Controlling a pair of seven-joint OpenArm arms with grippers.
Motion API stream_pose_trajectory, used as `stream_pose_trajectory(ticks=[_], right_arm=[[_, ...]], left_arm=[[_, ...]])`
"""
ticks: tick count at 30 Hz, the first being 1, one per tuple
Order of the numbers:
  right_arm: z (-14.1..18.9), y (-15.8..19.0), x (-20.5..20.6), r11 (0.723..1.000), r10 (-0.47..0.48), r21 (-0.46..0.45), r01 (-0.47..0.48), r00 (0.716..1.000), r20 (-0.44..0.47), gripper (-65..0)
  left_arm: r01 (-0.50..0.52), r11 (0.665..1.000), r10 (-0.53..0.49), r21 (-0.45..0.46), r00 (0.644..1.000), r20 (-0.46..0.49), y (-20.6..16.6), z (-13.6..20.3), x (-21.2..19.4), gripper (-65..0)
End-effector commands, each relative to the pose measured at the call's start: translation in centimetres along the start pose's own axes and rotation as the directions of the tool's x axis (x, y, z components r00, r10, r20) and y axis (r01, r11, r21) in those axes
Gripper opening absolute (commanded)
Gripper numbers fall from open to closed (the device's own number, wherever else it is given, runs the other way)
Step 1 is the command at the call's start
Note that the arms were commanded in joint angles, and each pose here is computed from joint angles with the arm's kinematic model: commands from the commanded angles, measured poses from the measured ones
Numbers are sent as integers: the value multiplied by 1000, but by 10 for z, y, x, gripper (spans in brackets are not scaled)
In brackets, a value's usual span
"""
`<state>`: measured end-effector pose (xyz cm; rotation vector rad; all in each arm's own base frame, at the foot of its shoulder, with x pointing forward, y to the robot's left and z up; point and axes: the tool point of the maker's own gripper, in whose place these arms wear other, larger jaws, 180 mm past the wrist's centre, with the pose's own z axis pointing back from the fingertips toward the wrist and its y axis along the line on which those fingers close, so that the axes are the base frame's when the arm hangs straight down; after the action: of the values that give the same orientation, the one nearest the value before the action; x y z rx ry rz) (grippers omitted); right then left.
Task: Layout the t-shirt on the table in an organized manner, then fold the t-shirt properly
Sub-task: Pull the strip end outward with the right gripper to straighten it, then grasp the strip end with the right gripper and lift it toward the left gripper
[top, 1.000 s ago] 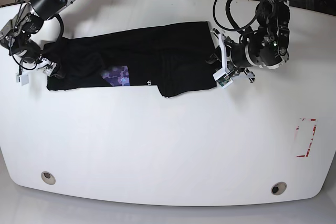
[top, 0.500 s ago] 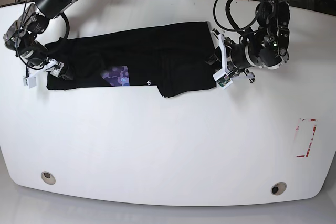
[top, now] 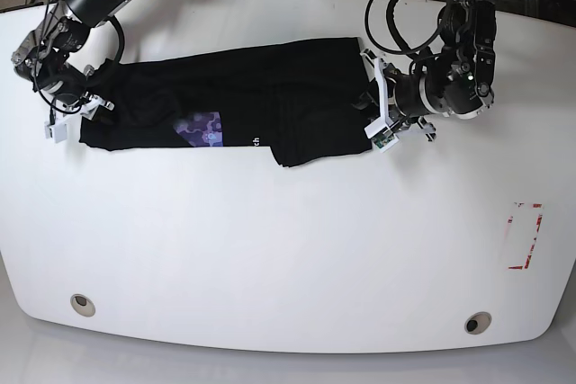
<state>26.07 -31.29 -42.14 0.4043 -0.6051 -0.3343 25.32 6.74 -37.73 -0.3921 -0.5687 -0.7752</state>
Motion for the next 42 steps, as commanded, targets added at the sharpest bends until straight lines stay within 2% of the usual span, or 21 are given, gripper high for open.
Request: stream_pose_trajectory(ticks=[1, 5, 14, 19, 23, 28, 33, 42], right_arm=[[4, -3, 5, 1000, 12, -17, -12, 1000, -5, -552], [4, -3, 4, 1000, 11, -18, -12, 1000, -8, -596], [6, -4, 6, 999, 22, -26, -22, 1000, -4, -598], [17, -5, 8, 997, 60, -56, -59, 998, 11, -598], [20, 0, 12, 993, 102, -66, -101, 995, 13, -598], [22, 5, 13, 987, 143, -73, -142, 990, 4, -598], [26, 13, 13, 982, 172, -81, -170, 985, 19, -598], [46, 24, 17, 958, 257, -133, -253, 966, 11, -598]], left_arm=[[-6, 1000, 6, -4, 1000, 22, 4, -1, 5, -542], [-35, 999, 36, -28, 999, 32, 3, -11, 11, -542], [-77, 995, 78, -63, 997, 24, -2, -24, 10, -542], [-69, 995, 72, -68, 997, 38, -3, -26, 18, -542], [-58, 993, 60, -104, 998, 14, -14, -35, 15, -542], [-62, 988, 66, -144, 997, 26, -24, -46, 15, -542], [-82, 980, 80, -180, 997, -22, -32, -58, 0, -542], [-102, 979, 94, -175, 994, -51, -25, -62, -7, -542]])
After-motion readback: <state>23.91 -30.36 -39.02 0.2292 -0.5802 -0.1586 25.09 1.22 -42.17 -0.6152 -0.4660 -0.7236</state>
